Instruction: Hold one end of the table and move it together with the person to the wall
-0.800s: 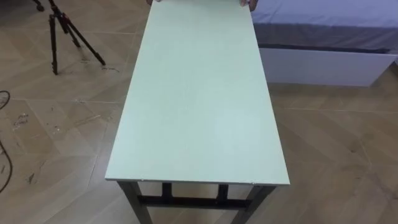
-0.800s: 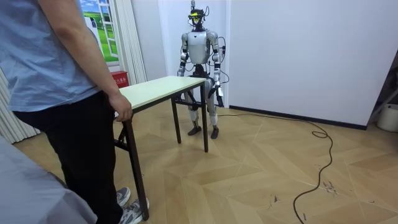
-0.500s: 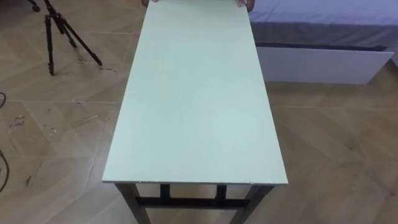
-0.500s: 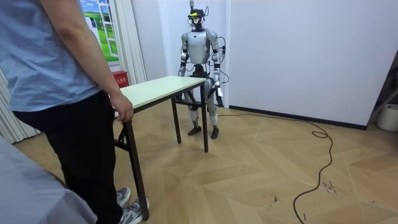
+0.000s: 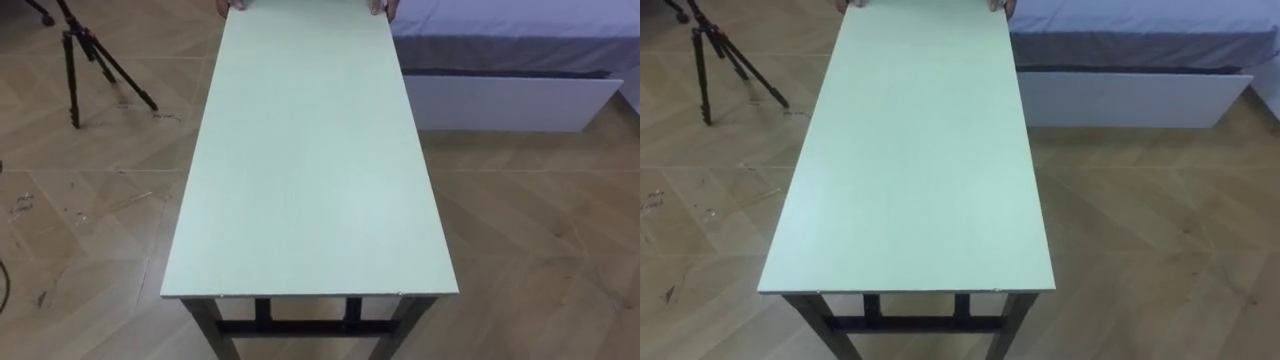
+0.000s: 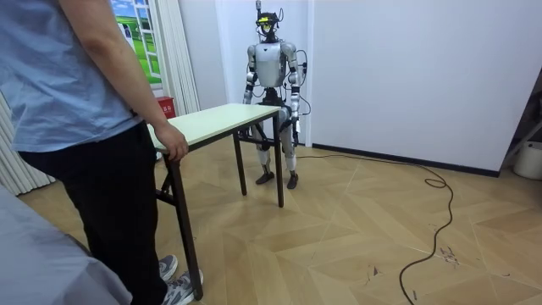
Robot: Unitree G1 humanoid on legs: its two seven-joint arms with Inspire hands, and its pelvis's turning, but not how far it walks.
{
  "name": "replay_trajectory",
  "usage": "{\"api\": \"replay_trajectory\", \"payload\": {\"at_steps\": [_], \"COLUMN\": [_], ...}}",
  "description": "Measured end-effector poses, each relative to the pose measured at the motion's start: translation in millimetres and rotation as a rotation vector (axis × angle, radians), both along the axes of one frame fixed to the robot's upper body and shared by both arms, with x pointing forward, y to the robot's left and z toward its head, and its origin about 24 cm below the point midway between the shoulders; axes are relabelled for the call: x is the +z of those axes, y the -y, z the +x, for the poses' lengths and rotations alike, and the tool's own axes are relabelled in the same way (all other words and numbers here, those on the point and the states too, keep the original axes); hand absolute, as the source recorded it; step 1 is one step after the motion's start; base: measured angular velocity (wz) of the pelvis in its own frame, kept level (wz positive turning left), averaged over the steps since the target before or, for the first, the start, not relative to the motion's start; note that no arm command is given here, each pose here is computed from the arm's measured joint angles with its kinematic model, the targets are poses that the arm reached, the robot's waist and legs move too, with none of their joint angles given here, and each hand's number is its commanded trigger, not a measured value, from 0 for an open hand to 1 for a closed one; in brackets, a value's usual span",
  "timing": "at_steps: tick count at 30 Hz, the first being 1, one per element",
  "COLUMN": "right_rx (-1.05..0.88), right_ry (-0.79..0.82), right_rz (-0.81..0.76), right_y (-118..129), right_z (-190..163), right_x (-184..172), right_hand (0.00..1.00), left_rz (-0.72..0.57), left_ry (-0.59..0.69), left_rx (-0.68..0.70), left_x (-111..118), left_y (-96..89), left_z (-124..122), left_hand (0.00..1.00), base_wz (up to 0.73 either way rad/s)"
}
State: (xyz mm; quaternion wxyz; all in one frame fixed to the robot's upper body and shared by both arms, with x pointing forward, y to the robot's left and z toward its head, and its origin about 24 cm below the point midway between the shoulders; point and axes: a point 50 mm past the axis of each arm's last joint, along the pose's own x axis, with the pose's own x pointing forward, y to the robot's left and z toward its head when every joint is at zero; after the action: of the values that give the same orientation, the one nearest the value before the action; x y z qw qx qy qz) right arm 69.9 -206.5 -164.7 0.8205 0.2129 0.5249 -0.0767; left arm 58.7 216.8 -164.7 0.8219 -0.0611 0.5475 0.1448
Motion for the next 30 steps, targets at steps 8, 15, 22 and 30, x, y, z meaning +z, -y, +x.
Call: {"api": "replay_trajectory", "payload": {"at_steps": [8,15,22,30], "right_rx": [-0.042,-0.162,-0.073,-0.061], "right_ry": [0.185,0.324,0.47,0.474], "right_rz": [0.148,0.362,0.611,0.8], "right_y": [-3.4,-10.1,-40.0,-59.4], "right_z": [18.7,6.9,18.6,17.7], "right_x": [13.0,29.4,53.6,59.5], "right_hand": [0.0,0.0,0.0,0.0], "left_rz": [-0.297,-0.584,-0.873,-1.045], "left_ry": [0.192,0.391,0.561,0.564], "left_rx": [0.277,0.454,0.413,0.36], "left_x": [7.9,23.6,49.7,59.4], "left_y": [7.1,12.0,44.1,68.6], "left_z": [17.0,16.9,43.8,50.5], "left_hand": [0.0,0.0,0.0,0.0], "base_wz": [0.0,0.0,0.0,0.0]}}
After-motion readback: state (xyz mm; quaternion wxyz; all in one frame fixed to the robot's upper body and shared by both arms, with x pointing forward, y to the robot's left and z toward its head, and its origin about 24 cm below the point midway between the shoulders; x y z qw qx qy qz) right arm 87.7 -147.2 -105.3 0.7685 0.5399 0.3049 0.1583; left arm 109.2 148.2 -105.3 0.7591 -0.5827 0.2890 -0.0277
